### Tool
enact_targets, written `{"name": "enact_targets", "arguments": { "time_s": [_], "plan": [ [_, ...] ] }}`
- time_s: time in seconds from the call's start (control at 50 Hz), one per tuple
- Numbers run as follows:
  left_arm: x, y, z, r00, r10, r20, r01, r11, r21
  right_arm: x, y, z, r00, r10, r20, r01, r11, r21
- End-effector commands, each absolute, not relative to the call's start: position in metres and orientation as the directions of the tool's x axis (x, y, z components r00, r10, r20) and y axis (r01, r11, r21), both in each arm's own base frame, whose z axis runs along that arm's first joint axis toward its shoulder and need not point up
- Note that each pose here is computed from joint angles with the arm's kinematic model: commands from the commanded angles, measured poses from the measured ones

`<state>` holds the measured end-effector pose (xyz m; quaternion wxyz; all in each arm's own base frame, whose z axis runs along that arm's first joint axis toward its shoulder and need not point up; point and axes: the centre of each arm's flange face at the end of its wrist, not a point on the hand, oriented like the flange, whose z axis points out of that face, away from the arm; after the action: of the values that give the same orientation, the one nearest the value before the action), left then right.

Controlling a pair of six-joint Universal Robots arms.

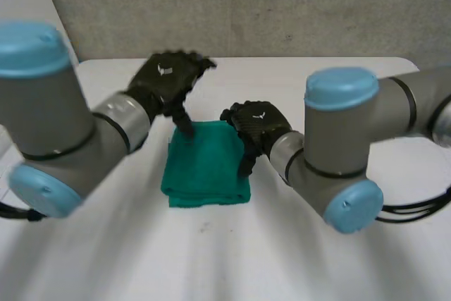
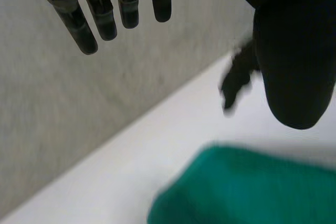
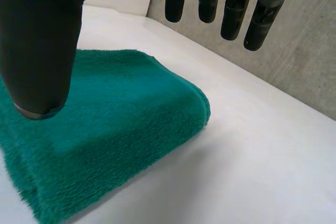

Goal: Fold the laundry.

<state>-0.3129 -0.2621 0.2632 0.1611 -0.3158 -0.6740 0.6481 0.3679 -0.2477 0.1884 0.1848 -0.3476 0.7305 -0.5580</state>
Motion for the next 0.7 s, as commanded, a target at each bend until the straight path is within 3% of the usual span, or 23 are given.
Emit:
{"name": "enact_targets", "arguments": {
  "time_s": [0.02, 0.12, 0.36, 0.7],
  "plan": [
    [-0.301, -0.264, 0.295, -0.694, 0.714, -0.093, 0.118, -0.014, -0.993, 0.371, -0.229, 0.167, -0.672, -0.727, 0.141, -0.301, 0.094, -0.949],
    [-0.296, -0.264, 0.305, -0.689, 0.722, -0.062, 0.105, 0.015, -0.994, 0.384, -0.214, 0.142, -0.639, -0.757, 0.14, -0.327, 0.102, -0.94],
    [-0.296, -0.261, 0.3, -0.687, 0.725, -0.052, 0.116, 0.038, -0.993, 0.394, -0.222, 0.108, -0.64, -0.738, 0.214, -0.393, 0.076, -0.916],
    [-0.296, -0.26, 0.299, -0.687, 0.726, -0.043, 0.113, 0.048, -0.992, 0.408, -0.236, 0.11, -0.646, -0.73, 0.225, -0.342, 0.013, -0.94]
  ]
}}
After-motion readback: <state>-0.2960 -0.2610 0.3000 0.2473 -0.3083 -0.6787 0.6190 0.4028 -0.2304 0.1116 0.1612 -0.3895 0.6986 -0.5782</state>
